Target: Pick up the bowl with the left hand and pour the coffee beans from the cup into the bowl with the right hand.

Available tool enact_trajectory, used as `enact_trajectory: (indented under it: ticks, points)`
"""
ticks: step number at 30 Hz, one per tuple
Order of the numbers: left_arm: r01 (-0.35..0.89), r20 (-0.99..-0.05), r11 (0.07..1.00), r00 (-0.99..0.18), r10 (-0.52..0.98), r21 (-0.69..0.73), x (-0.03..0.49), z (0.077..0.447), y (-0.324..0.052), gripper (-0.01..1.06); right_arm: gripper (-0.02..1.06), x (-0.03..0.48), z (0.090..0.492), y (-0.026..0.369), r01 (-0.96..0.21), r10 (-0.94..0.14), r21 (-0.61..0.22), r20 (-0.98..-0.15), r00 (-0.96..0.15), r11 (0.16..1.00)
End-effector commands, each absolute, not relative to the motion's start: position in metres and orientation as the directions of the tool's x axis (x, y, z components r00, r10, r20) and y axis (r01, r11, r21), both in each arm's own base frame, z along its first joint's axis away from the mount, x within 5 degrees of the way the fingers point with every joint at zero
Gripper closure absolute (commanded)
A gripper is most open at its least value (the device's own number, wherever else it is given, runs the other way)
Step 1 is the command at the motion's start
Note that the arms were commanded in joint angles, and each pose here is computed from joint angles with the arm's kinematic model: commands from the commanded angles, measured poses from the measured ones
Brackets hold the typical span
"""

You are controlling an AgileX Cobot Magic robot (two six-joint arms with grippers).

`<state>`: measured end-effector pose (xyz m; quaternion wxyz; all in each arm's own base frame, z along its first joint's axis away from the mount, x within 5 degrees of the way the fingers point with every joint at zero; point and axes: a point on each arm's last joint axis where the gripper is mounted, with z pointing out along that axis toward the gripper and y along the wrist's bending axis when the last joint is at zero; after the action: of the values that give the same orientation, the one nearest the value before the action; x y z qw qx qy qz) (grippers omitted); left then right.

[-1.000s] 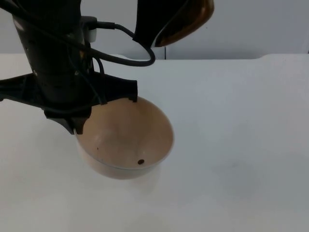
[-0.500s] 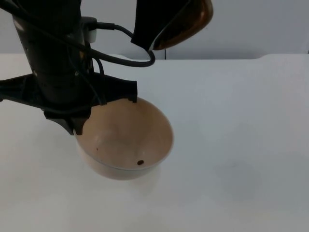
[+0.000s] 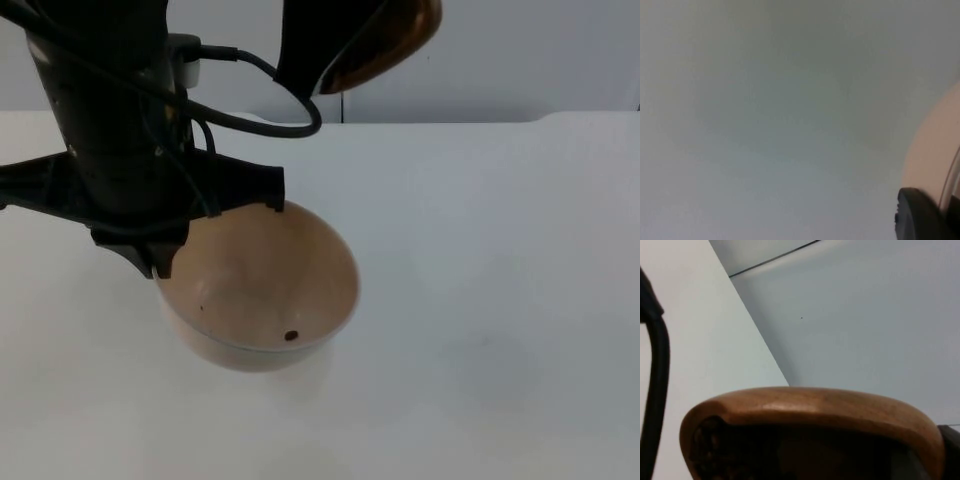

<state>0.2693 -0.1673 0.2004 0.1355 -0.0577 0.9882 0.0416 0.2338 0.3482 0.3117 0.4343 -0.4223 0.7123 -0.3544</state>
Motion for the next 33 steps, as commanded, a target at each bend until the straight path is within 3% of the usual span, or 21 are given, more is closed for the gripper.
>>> enact_trajectory:
  ticks: [1,15,33]
  points:
    - [-0.129,-0.278,0.990,-0.954,-0.110,0.049,0.2697,0.2013,-0.1702,1.05,1.05,0.2282,0.3144,0.3581,-0.307,-0.931,-0.881,-0.317,-0.183,0.360]
    - [-0.128,-0.297,0.992,-0.947,-0.124,-0.006,0.2720,0.2017,-0.1748,1.05,1.05,0.2258,0.3186,0.3608,-0.277,-0.951,-0.912,-0.275,-0.139,0.304]
    - [-0.132,-0.301,0.990,-0.943,-0.139,-0.042,0.2728,0.2019,-0.1776,1.05,1.05,0.2226,0.3222,0.3645,-0.248,-0.987,-0.955,-0.145,-0.074,0.159]
